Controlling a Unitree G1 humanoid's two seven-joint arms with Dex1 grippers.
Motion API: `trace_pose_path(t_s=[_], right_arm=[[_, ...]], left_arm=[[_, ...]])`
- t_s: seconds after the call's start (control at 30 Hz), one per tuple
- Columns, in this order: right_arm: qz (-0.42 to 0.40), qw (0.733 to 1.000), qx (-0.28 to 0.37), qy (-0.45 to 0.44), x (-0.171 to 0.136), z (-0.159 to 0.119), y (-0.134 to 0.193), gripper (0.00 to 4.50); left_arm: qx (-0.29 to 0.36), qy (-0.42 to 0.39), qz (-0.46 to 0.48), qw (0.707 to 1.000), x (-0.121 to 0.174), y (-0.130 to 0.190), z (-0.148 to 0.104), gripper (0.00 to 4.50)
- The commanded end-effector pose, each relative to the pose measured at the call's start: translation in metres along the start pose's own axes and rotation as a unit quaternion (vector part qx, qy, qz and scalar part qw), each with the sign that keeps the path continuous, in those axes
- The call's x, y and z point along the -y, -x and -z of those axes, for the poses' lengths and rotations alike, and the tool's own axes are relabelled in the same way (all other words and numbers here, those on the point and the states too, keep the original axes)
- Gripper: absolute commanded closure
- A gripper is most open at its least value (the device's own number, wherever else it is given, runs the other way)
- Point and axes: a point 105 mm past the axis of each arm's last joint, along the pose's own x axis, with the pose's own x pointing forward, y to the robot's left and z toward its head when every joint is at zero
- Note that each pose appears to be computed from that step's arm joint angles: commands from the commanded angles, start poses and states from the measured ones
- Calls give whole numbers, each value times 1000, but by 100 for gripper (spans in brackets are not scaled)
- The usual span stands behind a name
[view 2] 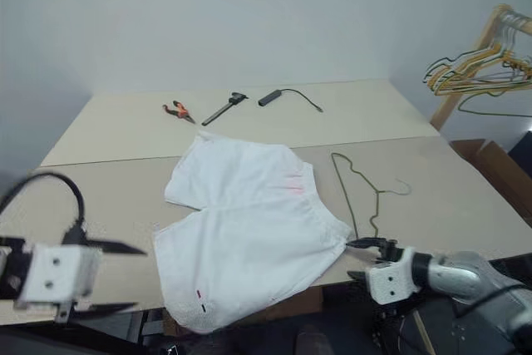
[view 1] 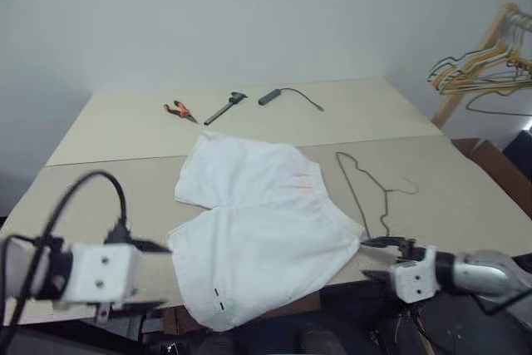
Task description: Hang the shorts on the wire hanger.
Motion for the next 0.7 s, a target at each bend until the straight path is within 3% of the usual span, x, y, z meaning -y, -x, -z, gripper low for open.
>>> trace_pose_path(t_s=[0.03,0.17,0.33,0.4,0.53,0.63,0.7], right_arm=[[82,992,9,-98,45,-12,21,128],[167,963,-58,-203,71,12,30,128],[182,906,-193,-329,70,48,17,128],[185,878,-224,-381,71,56,9,128],[168,850,-251,-432,70,62,-7,128],[149,840,-292,-431,65,70,-15,188],[158,835,-301,-433,69,73,-14,257]], left_arm=[[56,-2,-41,998,-24,4,-9,17],[148,11,-86,985,-51,-3,-31,17],[244,38,-96,964,-66,-18,-58,17],[261,41,-93,960,-68,-23,-65,17],[275,41,-90,956,-70,-30,-70,17],[278,40,-97,955,-72,-33,-68,13],[279,40,-102,954,-74,-33,-68,13]])
